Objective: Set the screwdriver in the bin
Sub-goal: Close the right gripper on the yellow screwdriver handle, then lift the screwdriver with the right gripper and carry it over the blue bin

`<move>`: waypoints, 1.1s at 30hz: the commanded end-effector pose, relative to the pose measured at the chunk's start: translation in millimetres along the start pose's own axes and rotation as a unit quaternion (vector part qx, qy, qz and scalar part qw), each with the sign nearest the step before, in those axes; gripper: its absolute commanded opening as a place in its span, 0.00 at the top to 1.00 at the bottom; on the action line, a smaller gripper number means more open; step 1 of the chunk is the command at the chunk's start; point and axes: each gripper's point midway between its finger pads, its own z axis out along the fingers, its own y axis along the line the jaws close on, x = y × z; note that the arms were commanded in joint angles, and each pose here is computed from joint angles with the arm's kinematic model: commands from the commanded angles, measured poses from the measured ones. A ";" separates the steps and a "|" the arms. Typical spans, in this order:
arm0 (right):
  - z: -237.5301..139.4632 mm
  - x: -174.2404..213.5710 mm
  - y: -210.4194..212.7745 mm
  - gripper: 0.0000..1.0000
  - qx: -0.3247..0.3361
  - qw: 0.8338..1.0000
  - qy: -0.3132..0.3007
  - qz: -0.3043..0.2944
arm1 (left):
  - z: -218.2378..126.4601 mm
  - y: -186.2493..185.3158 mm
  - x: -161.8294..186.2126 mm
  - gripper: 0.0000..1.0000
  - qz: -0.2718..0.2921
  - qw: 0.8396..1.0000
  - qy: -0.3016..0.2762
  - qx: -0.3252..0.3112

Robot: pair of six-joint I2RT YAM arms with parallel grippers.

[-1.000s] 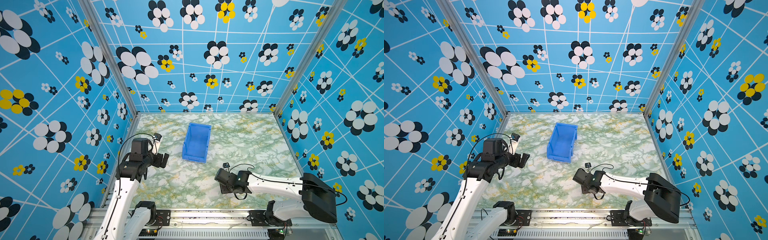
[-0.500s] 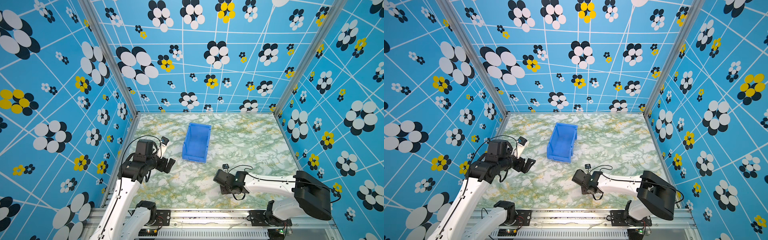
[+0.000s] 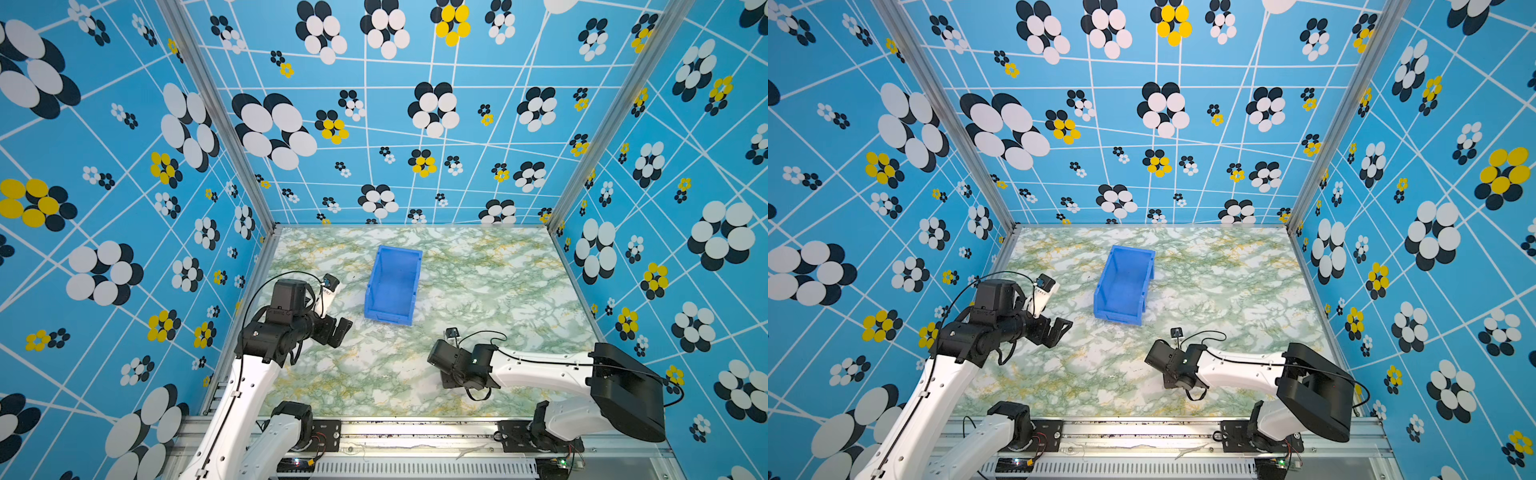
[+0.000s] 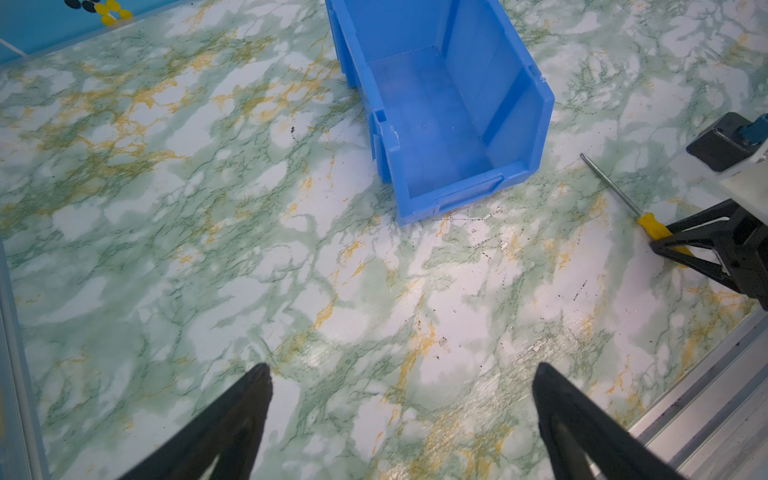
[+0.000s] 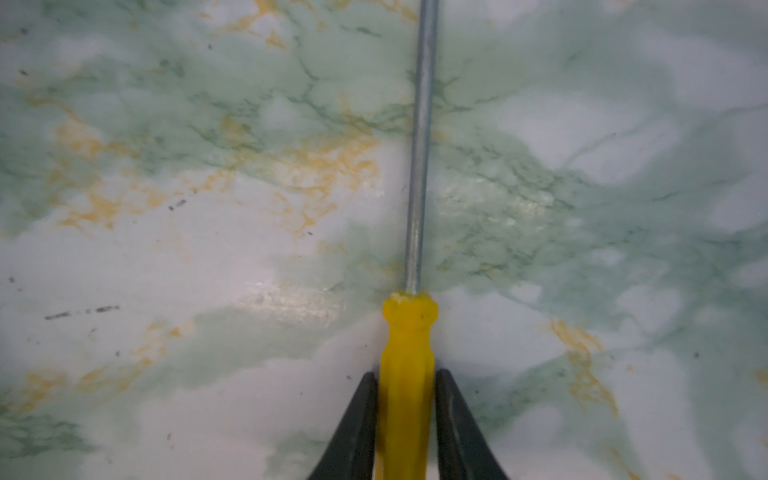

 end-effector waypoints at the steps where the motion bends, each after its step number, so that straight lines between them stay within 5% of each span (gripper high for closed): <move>1: 9.2 22.3 -19.6 0.77 0.032 0.999 0.034 -0.009 | -8.1 -6.2 -8.6 0.01 0.006 1.000 -0.010 0.011; 19: -17.0 5.1 -21.3 0.86 0.016 1.000 -0.005 -0.022 | -9.2 -6.1 -11.9 0.01 0.002 1.000 -0.010 0.012; 33: -89.2 -60.4 13.1 0.86 -0.034 0.995 -0.077 -0.051 | -10.8 0.2 -23.5 0.01 0.009 1.000 -0.008 0.000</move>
